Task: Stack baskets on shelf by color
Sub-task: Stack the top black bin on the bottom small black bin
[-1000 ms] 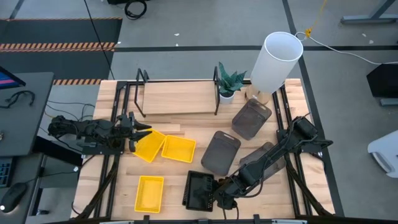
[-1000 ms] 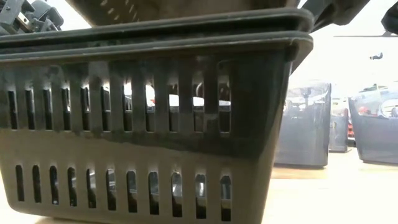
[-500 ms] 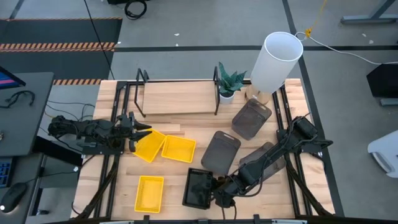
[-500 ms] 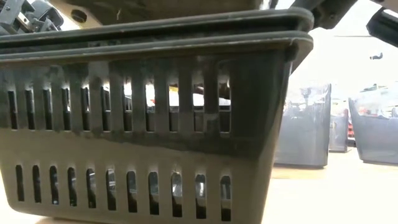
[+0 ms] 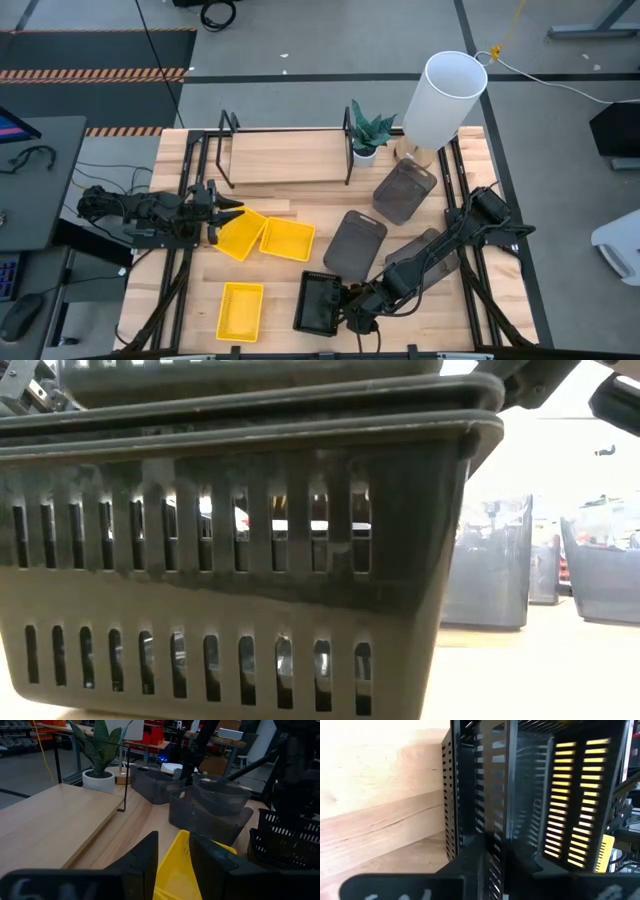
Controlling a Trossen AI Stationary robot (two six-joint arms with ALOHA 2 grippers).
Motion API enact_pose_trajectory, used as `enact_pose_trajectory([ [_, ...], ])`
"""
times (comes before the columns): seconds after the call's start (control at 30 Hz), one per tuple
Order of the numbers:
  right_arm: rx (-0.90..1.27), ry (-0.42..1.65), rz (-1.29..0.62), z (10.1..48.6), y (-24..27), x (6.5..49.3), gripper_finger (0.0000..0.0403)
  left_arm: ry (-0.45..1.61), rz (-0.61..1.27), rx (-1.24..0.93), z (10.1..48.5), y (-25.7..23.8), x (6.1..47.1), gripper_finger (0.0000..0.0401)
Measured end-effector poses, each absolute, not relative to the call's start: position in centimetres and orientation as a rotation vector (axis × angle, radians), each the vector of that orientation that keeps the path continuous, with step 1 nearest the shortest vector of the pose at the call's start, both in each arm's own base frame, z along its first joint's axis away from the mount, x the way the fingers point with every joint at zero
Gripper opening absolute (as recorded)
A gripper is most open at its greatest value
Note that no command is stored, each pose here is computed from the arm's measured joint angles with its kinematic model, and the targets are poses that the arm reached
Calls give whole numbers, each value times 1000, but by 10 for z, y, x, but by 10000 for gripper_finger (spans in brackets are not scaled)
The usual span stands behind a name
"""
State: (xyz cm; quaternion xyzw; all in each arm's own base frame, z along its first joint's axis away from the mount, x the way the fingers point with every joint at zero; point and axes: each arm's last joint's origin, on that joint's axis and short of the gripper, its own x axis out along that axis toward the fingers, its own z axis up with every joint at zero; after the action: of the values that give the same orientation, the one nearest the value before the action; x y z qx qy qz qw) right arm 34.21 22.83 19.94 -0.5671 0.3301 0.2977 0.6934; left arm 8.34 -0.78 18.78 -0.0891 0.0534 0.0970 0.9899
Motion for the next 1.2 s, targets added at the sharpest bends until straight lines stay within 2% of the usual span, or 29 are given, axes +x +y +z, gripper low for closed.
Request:
enact_pose_trajectory([
  [0.47, -1190, 756, 662, 199, 226, 343, 75, 107, 194, -179, 188, -8, 83, 117],
  [1.2, -1207, 769, 635, 192, 221, 343, 85, 107, 195, -178, 188, -8, 83, 117],
])
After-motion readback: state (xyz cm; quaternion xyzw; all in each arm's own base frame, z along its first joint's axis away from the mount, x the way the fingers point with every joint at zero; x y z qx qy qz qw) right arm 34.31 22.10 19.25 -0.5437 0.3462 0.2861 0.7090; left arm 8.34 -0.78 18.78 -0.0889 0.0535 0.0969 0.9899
